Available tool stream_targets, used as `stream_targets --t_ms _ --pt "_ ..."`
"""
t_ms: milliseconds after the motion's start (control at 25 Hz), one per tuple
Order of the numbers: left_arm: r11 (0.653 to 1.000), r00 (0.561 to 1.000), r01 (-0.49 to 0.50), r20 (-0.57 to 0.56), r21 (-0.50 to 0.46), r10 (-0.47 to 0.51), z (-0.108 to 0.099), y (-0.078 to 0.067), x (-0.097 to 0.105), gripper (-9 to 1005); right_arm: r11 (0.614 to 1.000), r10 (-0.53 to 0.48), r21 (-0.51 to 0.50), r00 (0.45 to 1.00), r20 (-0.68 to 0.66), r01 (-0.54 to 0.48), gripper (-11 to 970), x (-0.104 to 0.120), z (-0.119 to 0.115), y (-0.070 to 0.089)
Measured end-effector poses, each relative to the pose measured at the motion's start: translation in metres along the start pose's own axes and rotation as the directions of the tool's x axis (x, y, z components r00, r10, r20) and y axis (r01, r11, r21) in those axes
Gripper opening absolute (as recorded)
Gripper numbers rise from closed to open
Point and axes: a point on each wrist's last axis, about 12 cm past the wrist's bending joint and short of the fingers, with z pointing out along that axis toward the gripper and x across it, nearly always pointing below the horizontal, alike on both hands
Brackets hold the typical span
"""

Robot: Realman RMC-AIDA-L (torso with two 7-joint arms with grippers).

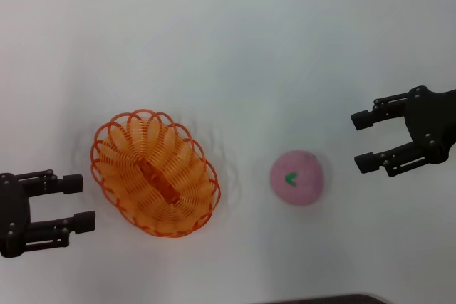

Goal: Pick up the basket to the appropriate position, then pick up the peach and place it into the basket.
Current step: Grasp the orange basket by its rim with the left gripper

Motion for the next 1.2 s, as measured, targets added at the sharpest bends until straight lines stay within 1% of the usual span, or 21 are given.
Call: stream_targets --t_ms 320,1200 --pt "1.000 1.000 0.009 -0.003 0.006 -0.009 0.0002 -0.0005 -0.0002 731 1.000 -0.009 -0.009 1.000 -0.018 0.009 852 -0.0041 0.0012 -0.0007" --pt "1.000 1.000 0.005 -0.002 0.015 -0.005 0.0033 -0.0002 -0.0020 732 1.000 -0.018 -0.014 1.000 -0.014 0.018 854 -0.0081 0.0045 -0.0022"
